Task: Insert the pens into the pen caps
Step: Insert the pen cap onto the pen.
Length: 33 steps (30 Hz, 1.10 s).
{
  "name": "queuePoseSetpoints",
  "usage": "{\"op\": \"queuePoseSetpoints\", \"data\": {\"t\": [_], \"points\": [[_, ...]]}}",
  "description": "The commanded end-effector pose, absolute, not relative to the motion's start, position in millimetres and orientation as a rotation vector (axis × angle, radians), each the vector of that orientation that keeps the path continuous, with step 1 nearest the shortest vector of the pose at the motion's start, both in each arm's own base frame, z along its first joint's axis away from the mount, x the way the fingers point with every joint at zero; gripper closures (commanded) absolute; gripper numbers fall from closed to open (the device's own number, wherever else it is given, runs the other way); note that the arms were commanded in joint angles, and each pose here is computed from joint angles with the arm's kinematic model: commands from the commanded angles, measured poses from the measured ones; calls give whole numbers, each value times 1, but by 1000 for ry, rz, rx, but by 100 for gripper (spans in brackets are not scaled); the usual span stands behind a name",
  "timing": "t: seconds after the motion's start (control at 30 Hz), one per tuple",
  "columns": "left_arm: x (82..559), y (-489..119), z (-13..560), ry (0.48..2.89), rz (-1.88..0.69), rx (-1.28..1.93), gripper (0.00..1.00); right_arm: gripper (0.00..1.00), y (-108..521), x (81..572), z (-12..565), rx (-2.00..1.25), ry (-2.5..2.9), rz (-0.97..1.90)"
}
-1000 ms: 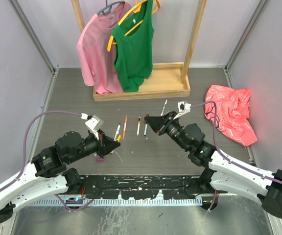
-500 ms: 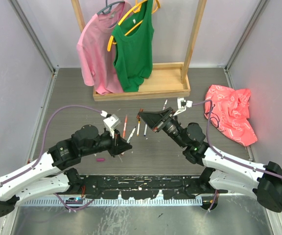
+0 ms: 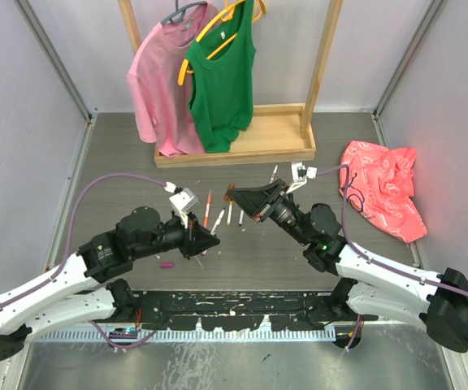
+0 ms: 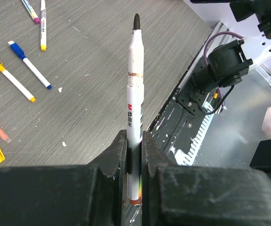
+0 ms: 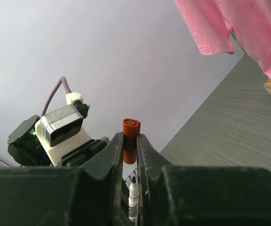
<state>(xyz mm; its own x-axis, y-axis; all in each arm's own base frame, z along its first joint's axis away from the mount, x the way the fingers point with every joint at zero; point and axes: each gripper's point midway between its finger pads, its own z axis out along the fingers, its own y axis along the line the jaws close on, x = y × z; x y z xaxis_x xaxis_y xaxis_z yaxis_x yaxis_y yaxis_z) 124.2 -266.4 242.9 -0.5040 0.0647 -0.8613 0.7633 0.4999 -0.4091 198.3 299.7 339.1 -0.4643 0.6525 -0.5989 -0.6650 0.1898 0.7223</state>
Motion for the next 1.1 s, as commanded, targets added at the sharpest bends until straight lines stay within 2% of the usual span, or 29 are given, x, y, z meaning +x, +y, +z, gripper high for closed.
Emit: {"op": "queuePoseSetpoints", "data": {"t": [0.0, 1.07], "points": [[129, -269, 286, 1762, -1098, 645, 100, 99, 298, 191, 366, -40, 1292, 1572], [131, -266, 287, 1762, -1087, 621, 100, 99, 307, 182, 355, -111, 1337, 1608]]}}
